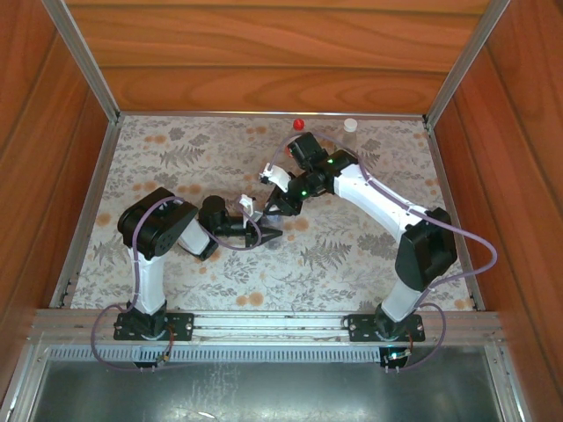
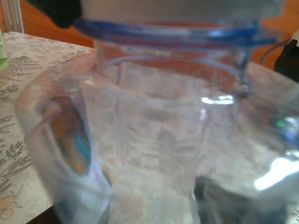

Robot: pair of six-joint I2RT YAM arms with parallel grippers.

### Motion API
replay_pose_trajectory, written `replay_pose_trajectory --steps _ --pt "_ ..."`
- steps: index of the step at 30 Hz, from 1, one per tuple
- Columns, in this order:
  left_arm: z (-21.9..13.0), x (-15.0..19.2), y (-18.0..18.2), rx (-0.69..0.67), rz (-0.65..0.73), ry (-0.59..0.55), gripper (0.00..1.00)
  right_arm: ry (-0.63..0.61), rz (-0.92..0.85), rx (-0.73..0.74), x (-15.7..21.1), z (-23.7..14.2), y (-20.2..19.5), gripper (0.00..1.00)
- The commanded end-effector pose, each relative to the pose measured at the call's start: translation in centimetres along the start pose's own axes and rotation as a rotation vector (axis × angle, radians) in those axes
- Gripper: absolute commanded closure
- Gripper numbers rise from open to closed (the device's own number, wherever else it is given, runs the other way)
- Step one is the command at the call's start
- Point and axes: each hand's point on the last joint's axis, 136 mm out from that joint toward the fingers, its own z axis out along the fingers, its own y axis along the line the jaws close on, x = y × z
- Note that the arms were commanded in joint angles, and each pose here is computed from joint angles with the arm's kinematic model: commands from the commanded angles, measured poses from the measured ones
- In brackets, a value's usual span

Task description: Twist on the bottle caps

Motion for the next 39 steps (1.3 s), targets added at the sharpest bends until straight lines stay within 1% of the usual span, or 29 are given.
replay_pose_trajectory --steps 1,4,7,8,10,12,14,16,17,18,20,24,27,30,32,34,36,37,39 --pt "0.0 0.7 0.1 0.018 -0.019 0.016 0.5 -0.005 0.008 -0.035 -0.1 -0.2 0.9 0.7" --pt "-0.1 0.7 0.6 -0.012 -0.026 0.015 0.51 -0.012 0.029 -0.024 -0.2 -0.3 0.8 0.73" --pt "-0.3 0.6 1.6 -0.086 -0.017 0.011 0.51 -0.02 0.097 0.02 -0.1 -0.3 0.2 0.76" --pt "-0.5 0.5 2.0 -0.123 -0.009 0.01 0.51 -0.015 0.145 0.052 0.2 -0.1 -0.4 0.76" --pt "-0.8 0.2 3.0 -0.2 0.01 0.006 0.51 -0.061 0.244 0.159 -0.2 -1.2 -1.5 0.77" --pt "-1.1 -0.2 3.9 -0.273 0.038 0.0 0.54 -0.09 0.337 0.236 0.2 -1.5 -2.1 0.79" --pt "-1.3 -0.6 4.9 -0.345 0.045 -0.006 0.56 -0.131 0.462 0.344 0.7 -2.0 -3.0 0.78" --pt "-1.4 -0.9 5.4 -0.383 0.055 -0.013 0.56 -0.116 0.559 0.411 2.0 -2.0 -3.2 0.77" --pt "-1.3 -1.1 5.6 -0.394 0.062 -0.014 0.56 -0.109 0.586 0.446 2.4 -2.0 -3.2 0.76" --pt "-1.1 -1.2 5.5 -0.39 0.066 -0.017 0.56 -0.106 0.577 0.476 2.4 -1.8 -2.7 0.76" --pt "-0.6 -1.4 5.3 -0.377 0.072 -0.021 0.57 -0.13 0.574 0.551 2.2 -1.7 -2.5 0.75" --pt "0.2 -1.5 4.8 -0.381 0.089 -0.019 0.58 -0.195 0.752 0.72 2.7 -2.6 -3.6 0.76" --pt "0.4 -1.2 4.7 -0.379 0.081 -0.014 0.58 -0.222 0.78 0.832 3.0 -2.8 -4.3 0.75" --pt "0.4 -1.0 4.5 -0.372 0.073 -0.012 0.58 -0.256 0.714 0.819 1.5 -3.3 -4.2 0.71" --pt "0.4 -0.7 4.0 -0.341 0.067 -0.005 0.58 -0.294 0.601 0.74 -0.6 -3.4 -3.3 0.64" --pt "0.6 -0.5 3.1 -0.282 0.056 -0.002 0.58 -0.327 0.44 0.627 -3.0 -3.7 -1.8 0.55" --pt "0.7 -0.5 2.1 -0.199 0.038 -0.003 0.58 -0.357 0.303 0.528 -4.4 -4.1 -0.1 0.46" --pt "0.8 -0.5 1.4 -0.15 0.032 -0.003 0.58 -0.369 0.226 0.457 -4.9 -4.2 1.0 0.43" --pt "0.9 -0.5 0.5 -0.094 0.026 -0.002 0.58 -0.374 0.104 0.347 -5.2 -4.5 3.0 0.38"
